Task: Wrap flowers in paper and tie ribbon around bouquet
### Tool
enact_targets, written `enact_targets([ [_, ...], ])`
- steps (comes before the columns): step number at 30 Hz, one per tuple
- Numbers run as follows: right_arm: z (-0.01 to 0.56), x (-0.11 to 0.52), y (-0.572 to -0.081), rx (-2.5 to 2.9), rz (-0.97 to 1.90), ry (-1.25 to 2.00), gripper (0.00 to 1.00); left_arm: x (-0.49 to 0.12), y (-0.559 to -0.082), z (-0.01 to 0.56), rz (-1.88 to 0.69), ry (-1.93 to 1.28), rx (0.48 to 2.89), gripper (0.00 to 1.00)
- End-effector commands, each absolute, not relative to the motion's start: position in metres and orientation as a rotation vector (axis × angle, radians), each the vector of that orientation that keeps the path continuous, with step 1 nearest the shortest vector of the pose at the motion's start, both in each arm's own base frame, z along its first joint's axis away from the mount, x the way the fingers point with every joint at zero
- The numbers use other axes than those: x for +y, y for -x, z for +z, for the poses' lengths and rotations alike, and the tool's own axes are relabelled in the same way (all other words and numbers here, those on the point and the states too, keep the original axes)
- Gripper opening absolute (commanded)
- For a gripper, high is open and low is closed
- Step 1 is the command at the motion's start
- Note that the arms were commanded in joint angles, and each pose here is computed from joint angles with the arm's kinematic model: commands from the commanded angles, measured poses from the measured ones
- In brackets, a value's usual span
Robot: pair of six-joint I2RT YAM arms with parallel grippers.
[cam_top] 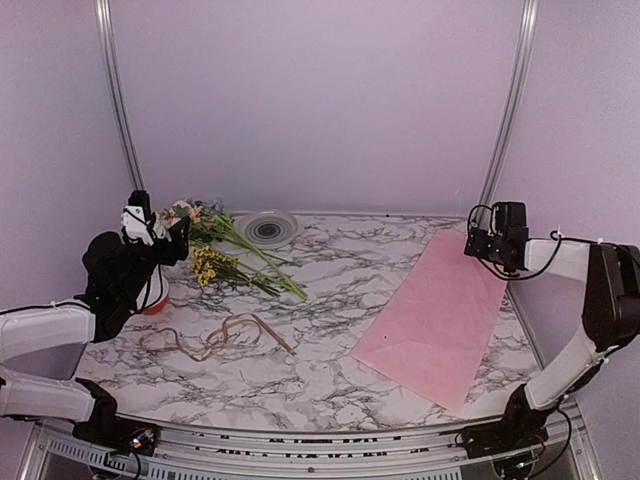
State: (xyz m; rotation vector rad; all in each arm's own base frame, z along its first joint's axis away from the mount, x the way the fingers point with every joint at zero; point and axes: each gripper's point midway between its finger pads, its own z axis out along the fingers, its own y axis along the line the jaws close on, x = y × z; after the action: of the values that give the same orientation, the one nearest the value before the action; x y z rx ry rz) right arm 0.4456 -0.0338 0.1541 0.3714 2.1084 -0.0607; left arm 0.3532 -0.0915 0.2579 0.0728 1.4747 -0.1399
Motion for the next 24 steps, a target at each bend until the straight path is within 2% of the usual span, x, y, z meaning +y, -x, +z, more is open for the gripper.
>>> enact_targets([
  [1,0.113,-0.052,-0.422,2.329,-0.096,-0.47,0.86,-0.17,-0.357,0.239,-0.262,-0.303,1.666,0.87],
  [5,0.084,-0.076,-0.41,2.394,-0.144,-0.558,0.95,-0.245,-0.333,0.219,-0.379,-0.513,1.692,0.87],
  [11,0.034,-0.095,-0.386,2.502,-0.094,-0.689,0.97,-0.334,-0.299,0.174,-0.449,-0.809,1.733,0.89],
  [18,0.014,-0.069,-0.391,2.564,0.099,-0.578,0.91,-0.415,-0.268,0.118,-0.633,-1.145,1.771,0.92],
  [21,0.011,-0.051,-0.4,2.577,0.204,-0.489,0.85,-0.432,-0.272,0.088,-0.638,-1.218,1.843,0.91],
  [24,0.015,-0.018,-0.416,2.583,0.313,-0.323,0.83,-0.442,-0.273,0.057,-0.582,-1.331,1.934,0.87],
])
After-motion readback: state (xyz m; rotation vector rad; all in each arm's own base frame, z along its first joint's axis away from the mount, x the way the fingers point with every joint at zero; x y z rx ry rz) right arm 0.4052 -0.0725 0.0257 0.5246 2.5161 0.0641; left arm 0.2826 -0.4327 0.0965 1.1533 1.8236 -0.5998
